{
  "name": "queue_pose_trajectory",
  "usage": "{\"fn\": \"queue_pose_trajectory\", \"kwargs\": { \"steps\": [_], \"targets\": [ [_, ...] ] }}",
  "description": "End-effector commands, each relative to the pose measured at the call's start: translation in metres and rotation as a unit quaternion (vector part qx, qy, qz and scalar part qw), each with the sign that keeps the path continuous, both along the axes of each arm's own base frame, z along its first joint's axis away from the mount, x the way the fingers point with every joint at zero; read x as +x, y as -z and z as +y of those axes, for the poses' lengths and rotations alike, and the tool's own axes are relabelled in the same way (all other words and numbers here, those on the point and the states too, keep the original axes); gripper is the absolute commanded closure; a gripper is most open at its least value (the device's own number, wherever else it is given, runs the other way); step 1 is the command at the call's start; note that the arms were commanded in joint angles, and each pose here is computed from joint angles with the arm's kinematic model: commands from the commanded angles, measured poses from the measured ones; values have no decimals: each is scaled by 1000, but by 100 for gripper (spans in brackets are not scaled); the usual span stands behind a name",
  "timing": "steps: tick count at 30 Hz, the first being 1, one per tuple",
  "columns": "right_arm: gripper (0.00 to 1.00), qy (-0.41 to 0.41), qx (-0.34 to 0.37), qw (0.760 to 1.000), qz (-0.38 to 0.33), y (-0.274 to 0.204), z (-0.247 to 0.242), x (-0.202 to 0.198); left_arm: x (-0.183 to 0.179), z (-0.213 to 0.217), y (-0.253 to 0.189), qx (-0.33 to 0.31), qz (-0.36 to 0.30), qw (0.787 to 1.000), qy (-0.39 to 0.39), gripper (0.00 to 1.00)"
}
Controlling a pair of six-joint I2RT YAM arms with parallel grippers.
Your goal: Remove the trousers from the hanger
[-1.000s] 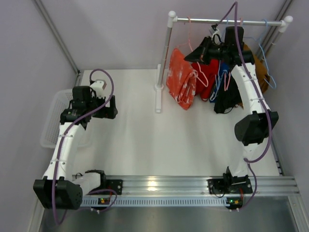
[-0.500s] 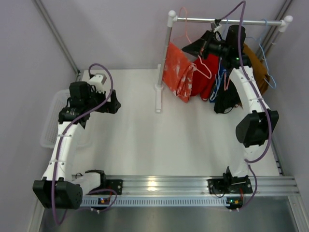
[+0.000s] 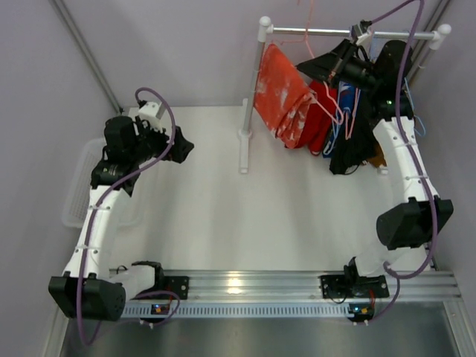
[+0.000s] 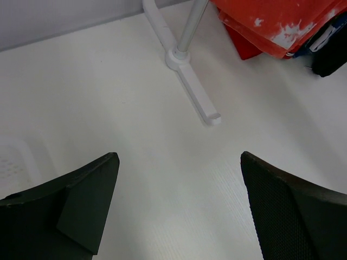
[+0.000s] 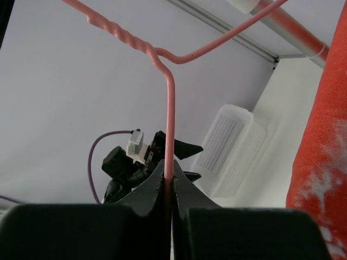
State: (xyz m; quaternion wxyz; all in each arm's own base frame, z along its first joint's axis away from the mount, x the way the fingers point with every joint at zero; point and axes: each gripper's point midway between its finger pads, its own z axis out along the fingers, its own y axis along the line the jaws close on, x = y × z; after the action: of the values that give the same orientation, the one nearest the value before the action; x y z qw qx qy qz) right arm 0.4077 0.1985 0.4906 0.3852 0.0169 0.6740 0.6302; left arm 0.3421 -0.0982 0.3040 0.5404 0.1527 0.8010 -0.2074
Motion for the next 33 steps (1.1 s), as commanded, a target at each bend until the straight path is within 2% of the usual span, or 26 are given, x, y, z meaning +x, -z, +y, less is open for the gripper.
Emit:
{"fn": "queue_pose_trajectory", "kwargs": {
  "steps": [1,2,7,8,9,10,12,14,16,18,20,22,27,33],
  "targets": [
    [100,14,21,987,-158,-78,-11,-65,10,-15,-47,24,-99,995,18,2],
    [100,28,25,990,-138,-66,-13,-59,12,-19,-49,35,-113,993,17,3],
    [100,56,44,988,-137,-70,-19,-87,17,-52,-57,81,-163,983,20,4],
    [100,72,43,990,-116,-62,-21,-84,17,-59,-58,91,-171,981,22,5],
    [100,77,41,990,-107,-59,-19,-86,12,-81,-58,100,-184,977,41,6],
    [100,85,35,989,-118,-62,-18,-97,15,-81,-59,121,-196,973,27,6],
    [100,102,28,990,-98,-55,-13,-102,4,-111,-63,113,-222,967,53,5],
    [100,124,26,986,-105,-62,-15,-109,1,-123,-55,121,-231,964,43,5],
    [100,138,23,985,-106,-66,-16,-119,-15,-155,-61,105,-261,957,66,4],
    [100,177,24,978,-110,-74,-25,-122,-30,-183,-49,102,-264,955,87,2],
    [100,219,10,971,-91,-69,-33,-119,-32,-202,-49,85,-268,957,75,1],
    [100,230,0,970,-75,-63,-34,-118,-51,-237,-51,57,-273,956,90,1],
    [100,229,1,972,-60,-60,-28,-115,-54,-280,-55,2,-278,957,79,1],
    [100,222,7,972,-70,-69,-24,-118,-37,-311,-67,-37,-294,953,63,1]
  ]
}}
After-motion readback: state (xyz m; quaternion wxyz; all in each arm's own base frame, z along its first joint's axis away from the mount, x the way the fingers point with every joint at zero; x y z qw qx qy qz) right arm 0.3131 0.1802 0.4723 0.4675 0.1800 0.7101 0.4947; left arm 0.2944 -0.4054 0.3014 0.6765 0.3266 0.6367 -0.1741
